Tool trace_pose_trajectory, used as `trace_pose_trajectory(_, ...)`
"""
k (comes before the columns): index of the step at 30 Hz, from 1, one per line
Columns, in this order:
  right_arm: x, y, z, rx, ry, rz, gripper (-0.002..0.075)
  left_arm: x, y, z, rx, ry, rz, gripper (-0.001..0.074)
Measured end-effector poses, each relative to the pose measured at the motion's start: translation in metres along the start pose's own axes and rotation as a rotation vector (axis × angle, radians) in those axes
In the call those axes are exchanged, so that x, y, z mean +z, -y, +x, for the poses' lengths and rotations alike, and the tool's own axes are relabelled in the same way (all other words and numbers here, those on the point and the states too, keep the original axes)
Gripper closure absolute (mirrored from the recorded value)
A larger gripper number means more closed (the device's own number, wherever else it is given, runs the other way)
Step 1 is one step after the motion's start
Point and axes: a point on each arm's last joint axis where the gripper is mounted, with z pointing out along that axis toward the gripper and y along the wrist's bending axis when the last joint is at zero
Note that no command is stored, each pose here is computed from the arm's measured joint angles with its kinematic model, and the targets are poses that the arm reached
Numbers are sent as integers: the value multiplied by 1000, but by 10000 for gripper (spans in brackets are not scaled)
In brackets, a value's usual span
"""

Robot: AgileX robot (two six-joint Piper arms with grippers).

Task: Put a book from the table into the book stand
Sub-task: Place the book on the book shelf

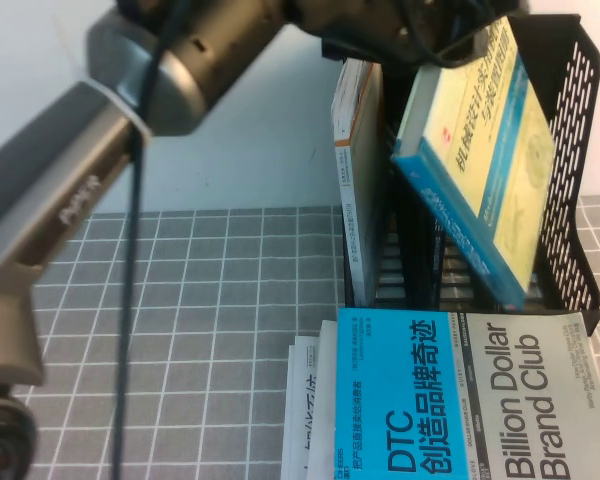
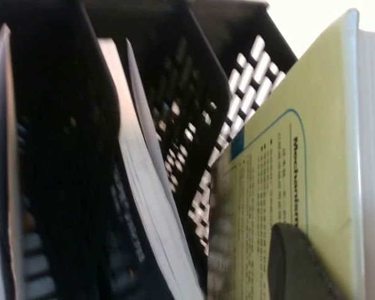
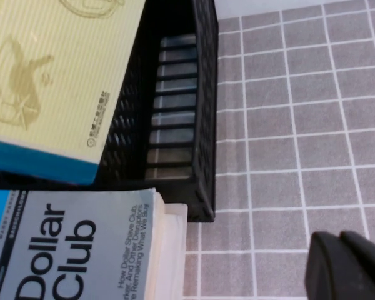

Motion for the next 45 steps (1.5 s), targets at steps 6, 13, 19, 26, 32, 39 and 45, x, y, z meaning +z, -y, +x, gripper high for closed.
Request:
trace_pose_trajectory(6, 0, -1, 1, 0, -7, -7, 731, 15, 14, 5, -18, 79, -60, 542)
trace_pose_trajectory(13, 0, -1, 2, 1, -19, -17, 731, 24, 21, 10, -73, 149, -100, 542)
trace_pose_trajectory(19, 0, -3, 3, -6, -35, -32, 731, 21, 33, 12, -62, 164, -98, 540)
trace_pose_trajectory(26, 0, -4, 4, -12, -44, -41, 731, 13, 46, 6, -113, 214, -60, 542)
trace_pose_trajectory(32, 0, -4, 4, -16, -45, -42, 731, 12, 50, 5, -116, 251, -60, 542)
trace_pose_trajectory(39, 0, -4, 4, -16, -45, -43, 731, 12, 55, 7, -86, 314, -102, 542)
trace_pose_trajectory(45, 0, -4, 4, -15, -46, -45, 731, 20, 61, 14, -32, 337, -122, 542)
